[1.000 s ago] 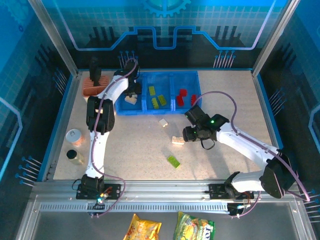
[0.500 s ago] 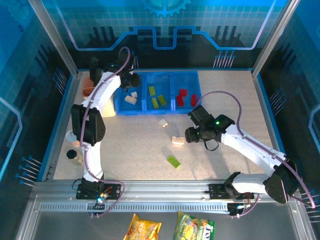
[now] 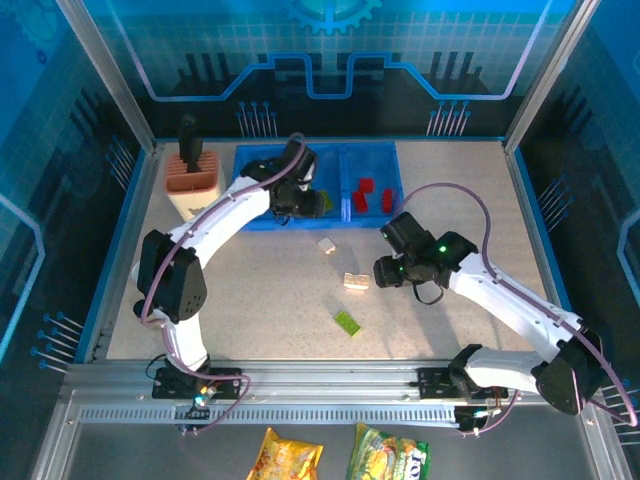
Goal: Sort the legos into containers by color
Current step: Place the lego in the container, then pick up the lego from the center of the table.
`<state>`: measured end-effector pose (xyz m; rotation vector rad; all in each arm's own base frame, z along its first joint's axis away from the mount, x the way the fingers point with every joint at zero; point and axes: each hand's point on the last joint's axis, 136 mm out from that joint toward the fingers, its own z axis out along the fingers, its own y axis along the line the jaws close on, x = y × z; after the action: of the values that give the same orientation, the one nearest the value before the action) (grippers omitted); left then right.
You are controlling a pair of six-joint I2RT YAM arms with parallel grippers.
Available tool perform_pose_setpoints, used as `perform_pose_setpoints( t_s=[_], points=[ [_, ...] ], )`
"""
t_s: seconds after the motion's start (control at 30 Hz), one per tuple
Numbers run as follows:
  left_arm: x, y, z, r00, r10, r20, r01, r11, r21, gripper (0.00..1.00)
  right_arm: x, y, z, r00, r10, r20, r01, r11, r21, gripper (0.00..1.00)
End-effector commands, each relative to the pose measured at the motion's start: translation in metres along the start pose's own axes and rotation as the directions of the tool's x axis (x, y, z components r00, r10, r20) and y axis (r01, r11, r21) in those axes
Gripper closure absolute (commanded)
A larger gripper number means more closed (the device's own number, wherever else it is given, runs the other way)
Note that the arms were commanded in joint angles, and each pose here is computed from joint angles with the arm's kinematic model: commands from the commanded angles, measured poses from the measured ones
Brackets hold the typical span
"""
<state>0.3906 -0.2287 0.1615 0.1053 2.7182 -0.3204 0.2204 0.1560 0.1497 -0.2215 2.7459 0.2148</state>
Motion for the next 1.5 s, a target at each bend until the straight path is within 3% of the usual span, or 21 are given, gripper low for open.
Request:
perform_pose_setpoints(
  t_s=[0.0, 0.3, 0.43, 1.27, 1.47],
  points=[
    [0.020, -0.024, -0.003, 0.999, -0.028, -0.018, 0.029, 0.998, 0.052, 0.42, 0.000, -0.006, -0.011, 1.000, 0.003, 0.010, -0.003, 1.000, 0.012, 0.48],
    [0.069, -0.070, 0.028, 0.994, -0.023, -0.102, 0.031, 0.997, 0.069, 0.17, 0.000, -0.011, -0.020, 1.000, 0.005, 0.024, -0.006, 1.000, 0.026, 0.48],
    [0.079, -0.080, 0.037, 0.993, -0.025, -0.114, 0.032, 0.998, 0.060, 0.01, -0.001, -0.014, -0.024, 0.999, 0.010, 0.038, -0.011, 0.999, 0.032, 0.48],
    [0.153, -0.110, 0.110, 0.977, 0.048, -0.209, -0.062, 0.996, -0.061, 0.01, 0.002, -0.029, -0.048, 0.995, 0.035, 0.089, -0.039, 0.998, 0.043, 0.48],
    [0.156, -0.106, 0.122, 0.973, 0.061, -0.220, -0.082, 0.993, -0.088, 0.07, 0.004, -0.030, -0.047, 0.995, 0.037, 0.089, -0.041, 0.998, 0.042, 0.48]
  ],
)
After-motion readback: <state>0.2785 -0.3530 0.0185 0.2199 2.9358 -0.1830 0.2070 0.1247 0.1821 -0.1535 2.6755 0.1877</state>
